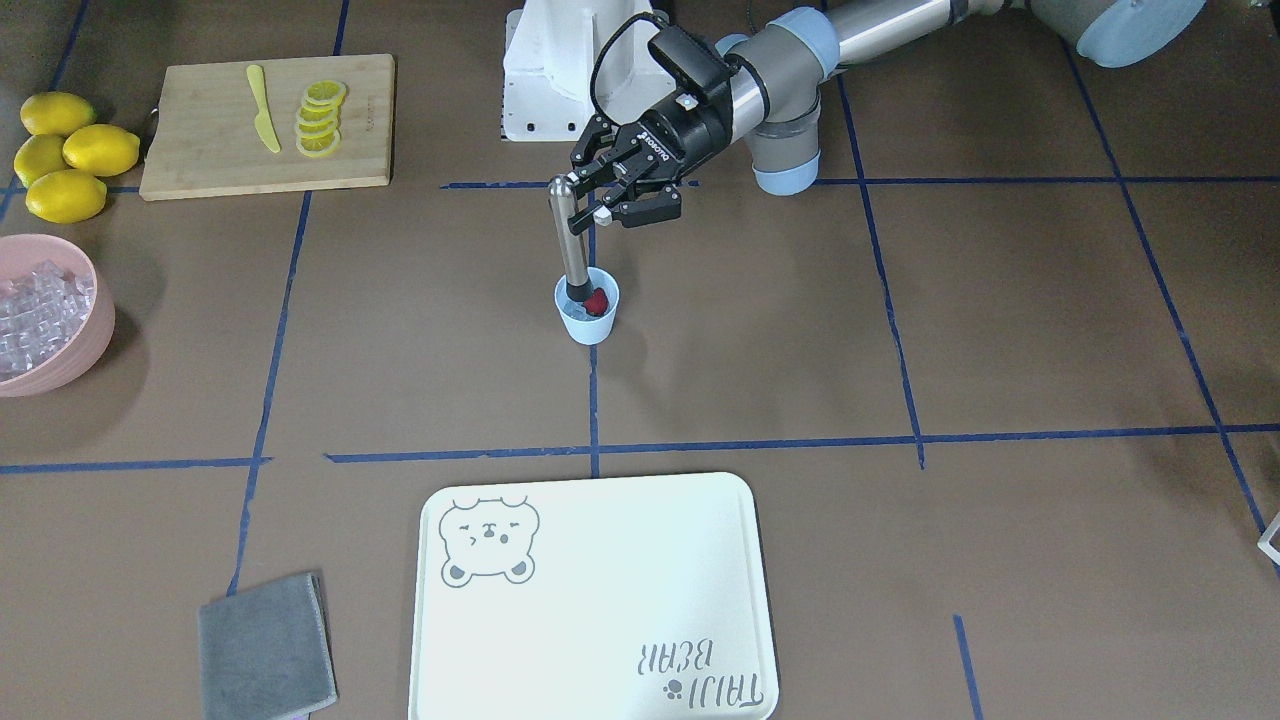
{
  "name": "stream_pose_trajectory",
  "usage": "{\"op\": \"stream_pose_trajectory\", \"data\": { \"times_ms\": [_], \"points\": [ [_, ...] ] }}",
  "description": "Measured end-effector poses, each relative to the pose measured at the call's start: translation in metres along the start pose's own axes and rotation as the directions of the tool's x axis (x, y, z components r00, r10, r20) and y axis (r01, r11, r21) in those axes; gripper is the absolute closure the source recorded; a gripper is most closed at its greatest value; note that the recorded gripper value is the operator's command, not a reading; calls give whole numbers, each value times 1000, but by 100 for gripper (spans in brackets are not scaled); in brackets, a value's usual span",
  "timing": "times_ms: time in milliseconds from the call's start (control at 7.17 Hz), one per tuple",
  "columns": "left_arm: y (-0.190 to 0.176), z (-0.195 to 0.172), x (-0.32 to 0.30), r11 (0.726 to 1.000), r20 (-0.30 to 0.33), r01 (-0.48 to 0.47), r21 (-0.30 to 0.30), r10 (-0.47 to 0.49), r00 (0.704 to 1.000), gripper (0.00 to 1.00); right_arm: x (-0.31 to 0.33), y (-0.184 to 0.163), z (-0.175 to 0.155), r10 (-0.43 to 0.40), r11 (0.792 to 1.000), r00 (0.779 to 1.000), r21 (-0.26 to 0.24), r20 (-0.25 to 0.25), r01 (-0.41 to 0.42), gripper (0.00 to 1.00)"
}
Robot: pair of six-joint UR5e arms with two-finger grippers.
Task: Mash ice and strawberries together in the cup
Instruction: 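Press the muddler down into the cup with the left gripper repeatedly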
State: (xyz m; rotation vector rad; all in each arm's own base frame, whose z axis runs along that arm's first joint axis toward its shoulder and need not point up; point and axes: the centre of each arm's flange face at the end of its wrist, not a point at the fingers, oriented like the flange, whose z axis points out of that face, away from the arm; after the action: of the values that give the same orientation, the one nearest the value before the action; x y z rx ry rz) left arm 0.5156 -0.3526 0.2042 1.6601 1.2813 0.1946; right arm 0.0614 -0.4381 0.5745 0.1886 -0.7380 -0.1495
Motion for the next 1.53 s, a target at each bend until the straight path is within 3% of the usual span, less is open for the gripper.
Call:
{"op": "stream_pose_trajectory", "data": {
  "times_ms": [697, 1534],
  "points": [
    [31, -4, 17, 999, 4, -22, -44, 22, 1000, 99, 0, 0, -1, 1, 1000, 1000, 1, 0, -1, 0],
    [33, -4, 17, 999, 5, -23, -46, 23, 1000, 100, 1, 0, 0, 3, 1000, 1000, -1, 0, -3, 0]
  ]
}}
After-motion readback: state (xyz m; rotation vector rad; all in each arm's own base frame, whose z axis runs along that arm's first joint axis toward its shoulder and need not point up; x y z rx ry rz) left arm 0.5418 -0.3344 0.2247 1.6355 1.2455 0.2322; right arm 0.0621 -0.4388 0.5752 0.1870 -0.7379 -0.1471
